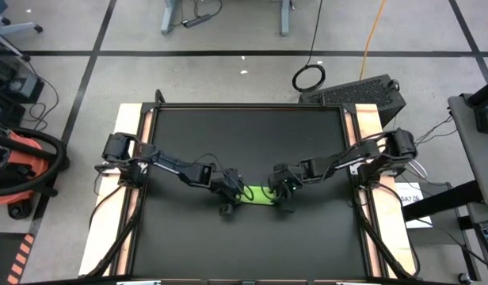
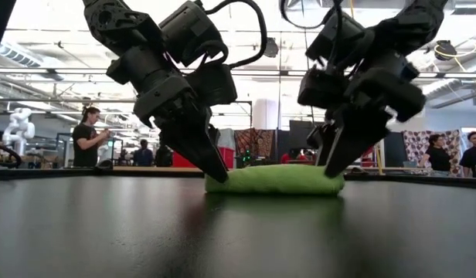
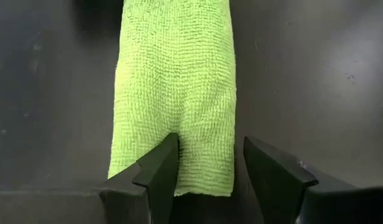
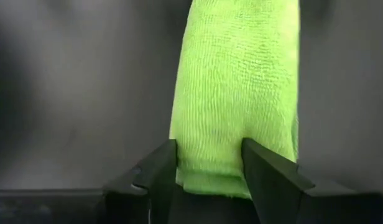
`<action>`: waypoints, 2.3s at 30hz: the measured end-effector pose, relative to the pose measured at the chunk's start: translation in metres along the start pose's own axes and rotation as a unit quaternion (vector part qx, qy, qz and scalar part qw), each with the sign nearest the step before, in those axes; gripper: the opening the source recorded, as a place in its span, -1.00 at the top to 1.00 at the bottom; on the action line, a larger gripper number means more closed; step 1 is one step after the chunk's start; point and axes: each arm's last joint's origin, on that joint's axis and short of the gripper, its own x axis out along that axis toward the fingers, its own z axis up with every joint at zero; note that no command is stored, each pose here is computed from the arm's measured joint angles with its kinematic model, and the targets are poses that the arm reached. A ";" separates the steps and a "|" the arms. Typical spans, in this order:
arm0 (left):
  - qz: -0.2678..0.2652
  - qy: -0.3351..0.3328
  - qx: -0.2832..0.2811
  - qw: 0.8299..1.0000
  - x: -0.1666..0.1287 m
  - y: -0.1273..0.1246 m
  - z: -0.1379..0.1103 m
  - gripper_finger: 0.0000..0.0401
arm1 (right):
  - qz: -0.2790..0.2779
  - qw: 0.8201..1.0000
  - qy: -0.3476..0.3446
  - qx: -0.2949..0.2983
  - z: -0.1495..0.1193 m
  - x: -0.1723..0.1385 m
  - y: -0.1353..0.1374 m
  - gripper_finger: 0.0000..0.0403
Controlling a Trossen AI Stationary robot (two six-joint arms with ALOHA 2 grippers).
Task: Roll towel
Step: Roll the green towel, then return to Home Position
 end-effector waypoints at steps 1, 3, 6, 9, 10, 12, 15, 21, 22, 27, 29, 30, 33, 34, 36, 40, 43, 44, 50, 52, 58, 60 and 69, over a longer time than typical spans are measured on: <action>0.000 -0.004 0.001 1.000 -0.003 -0.001 0.002 0.05 | 0.001 1.000 -0.006 0.003 0.002 -0.005 0.001 0.14; -0.001 -0.011 0.002 1.000 -0.011 -0.002 0.005 0.05 | 0.003 1.000 -0.020 0.007 0.005 -0.016 0.004 0.14; -0.003 -0.027 0.004 1.000 -0.026 -0.005 0.013 0.05 | 0.008 0.999 -0.050 0.003 0.012 -0.034 0.009 0.14; -0.006 -0.050 0.012 0.999 -0.042 -0.008 0.023 0.05 | 0.012 0.997 -0.080 -0.007 0.017 -0.053 0.014 0.14; -0.007 -0.052 0.016 0.998 -0.048 -0.010 0.024 0.05 | 0.014 0.996 -0.092 -0.012 0.018 -0.060 0.016 0.14; -0.010 -0.069 0.028 0.997 -0.060 -0.013 0.029 0.05 | 0.015 0.993 -0.119 -0.023 0.021 -0.076 0.020 0.14; 0.006 -0.082 0.039 0.996 -0.082 -0.016 0.032 0.05 | 0.004 0.985 -0.166 -0.035 0.024 -0.102 0.025 0.14; 0.102 -0.114 0.044 0.987 -0.125 -0.014 0.026 0.05 | -0.069 0.967 -0.239 -0.046 0.015 -0.159 0.031 0.14; 0.113 -0.119 0.042 0.986 -0.133 -0.013 0.021 0.05 | -0.083 0.964 -0.247 -0.045 0.012 -0.167 0.031 0.14; 0.148 -0.152 -0.003 0.977 -0.159 -0.009 -0.012 0.05 | -0.118 0.953 -0.277 -0.030 -0.011 -0.205 0.034 0.14; 0.148 -0.174 -0.029 0.973 -0.166 -0.008 -0.026 0.06 | -0.116 0.949 -0.292 -0.020 -0.023 -0.213 0.034 0.14; 0.147 -0.182 -0.041 0.972 -0.168 -0.007 -0.036 0.06 | -0.114 0.947 -0.300 -0.013 -0.030 -0.215 0.033 0.14; 0.140 -0.209 -0.082 0.964 -0.172 -0.005 -0.059 0.06 | -0.119 0.937 -0.328 0.023 -0.053 -0.215 0.028 0.14; 0.139 -0.212 -0.095 0.963 -0.173 -0.004 -0.067 0.06 | -0.119 0.934 -0.334 0.038 -0.061 -0.211 0.026 0.14; 0.135 -0.227 -0.114 0.958 -0.173 -0.003 -0.080 0.06 | -0.118 0.924 -0.357 0.066 -0.077 -0.207 0.022 0.14; 0.129 -0.240 -0.148 0.951 -0.170 0.000 -0.104 0.06 | -0.106 0.914 -0.375 0.114 -0.104 -0.187 0.013 0.14; 0.132 -0.245 -0.167 0.946 -0.166 0.003 -0.121 0.06 | -0.098 0.905 -0.386 0.146 -0.119 -0.170 0.006 0.14; 0.131 -0.253 -0.177 0.942 -0.165 0.003 -0.124 0.06 | -0.095 0.901 -0.394 0.156 -0.123 -0.167 0.005 0.14; 0.130 -0.282 -0.218 0.925 -0.156 0.008 -0.148 0.06 | -0.093 0.886 -0.411 0.195 -0.142 -0.147 -0.004 0.14; 0.131 -0.281 -0.222 0.924 -0.153 0.009 -0.155 0.06 | -0.107 0.877 -0.427 0.192 -0.141 -0.151 -0.004 0.14; 0.129 -0.267 -0.264 0.918 -0.144 0.012 -0.171 0.06 | -0.167 0.859 -0.441 0.198 -0.143 -0.152 -0.007 0.14; 0.129 -0.264 -0.265 0.918 -0.143 0.012 -0.172 0.06 | -0.168 0.860 -0.440 0.198 -0.143 -0.152 -0.007 0.14; 0.138 -0.261 -0.229 0.928 -0.143 0.012 -0.171 0.06 | -0.158 0.863 -0.438 0.198 -0.143 -0.152 -0.006 0.14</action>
